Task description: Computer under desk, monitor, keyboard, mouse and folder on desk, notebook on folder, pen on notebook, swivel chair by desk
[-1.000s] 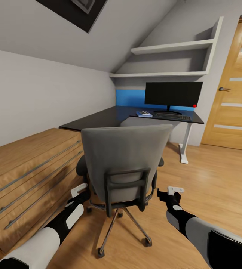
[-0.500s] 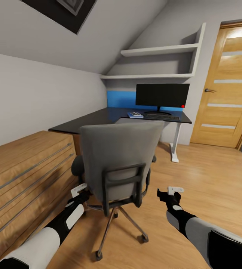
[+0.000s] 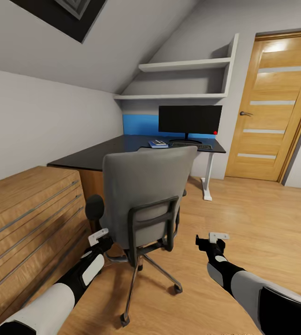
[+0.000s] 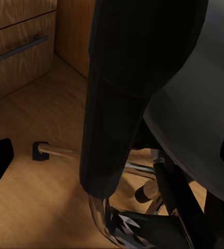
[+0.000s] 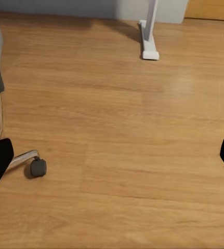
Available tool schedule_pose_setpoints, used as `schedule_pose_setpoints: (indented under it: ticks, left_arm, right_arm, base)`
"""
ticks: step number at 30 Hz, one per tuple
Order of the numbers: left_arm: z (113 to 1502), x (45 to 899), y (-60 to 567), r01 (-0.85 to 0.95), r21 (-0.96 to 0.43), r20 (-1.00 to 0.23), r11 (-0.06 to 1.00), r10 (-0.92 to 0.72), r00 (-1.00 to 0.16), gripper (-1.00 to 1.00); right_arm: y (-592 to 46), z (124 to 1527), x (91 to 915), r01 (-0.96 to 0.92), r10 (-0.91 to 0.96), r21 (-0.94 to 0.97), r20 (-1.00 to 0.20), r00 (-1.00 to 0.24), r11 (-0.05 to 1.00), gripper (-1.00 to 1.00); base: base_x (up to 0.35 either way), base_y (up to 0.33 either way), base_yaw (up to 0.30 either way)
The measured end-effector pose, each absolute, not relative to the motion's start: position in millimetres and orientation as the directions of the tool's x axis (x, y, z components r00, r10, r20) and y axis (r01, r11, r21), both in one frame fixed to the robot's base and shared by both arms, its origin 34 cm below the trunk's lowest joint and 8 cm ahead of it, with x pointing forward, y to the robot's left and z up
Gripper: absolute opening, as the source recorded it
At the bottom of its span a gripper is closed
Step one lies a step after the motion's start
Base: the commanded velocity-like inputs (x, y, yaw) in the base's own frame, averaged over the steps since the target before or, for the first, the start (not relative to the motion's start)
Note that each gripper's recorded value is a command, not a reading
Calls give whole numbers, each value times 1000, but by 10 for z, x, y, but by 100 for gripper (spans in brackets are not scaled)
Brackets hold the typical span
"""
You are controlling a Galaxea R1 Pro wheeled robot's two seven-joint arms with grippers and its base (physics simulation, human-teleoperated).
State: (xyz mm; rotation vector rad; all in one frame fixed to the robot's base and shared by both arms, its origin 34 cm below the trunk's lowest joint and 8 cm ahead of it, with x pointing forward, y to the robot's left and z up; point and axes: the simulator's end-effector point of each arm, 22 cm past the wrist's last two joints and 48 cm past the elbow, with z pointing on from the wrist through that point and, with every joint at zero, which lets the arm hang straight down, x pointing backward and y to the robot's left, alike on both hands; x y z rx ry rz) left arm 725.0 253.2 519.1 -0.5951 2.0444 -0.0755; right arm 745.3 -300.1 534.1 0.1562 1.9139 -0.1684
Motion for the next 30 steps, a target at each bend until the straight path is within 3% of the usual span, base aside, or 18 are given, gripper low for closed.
schedule_pose_setpoints:
  ticks: [14,21,30]
  left_arm:
    - [5180,7245,2552,-386,-286,-797,877,-442,-412,100]
    - [5094,7192,2617,-399,-269,-794,877,-436,-423,100]
    - [5330,7278,2876,-440,-315,-860,841,-449,-241,100]
  right_arm:
    - [-3000,5339,7454,191,28,-40,-940,-341,981,100]
    - [-3002,5342,7454,191,27,-41,-940,-340,981,100]
    - [-3011,5298,7442,192,28,-41,-940,-340,980,100]
  base:
    - [-195,178,-13]
    - [-49,72,0]
    - [-4,6,0]
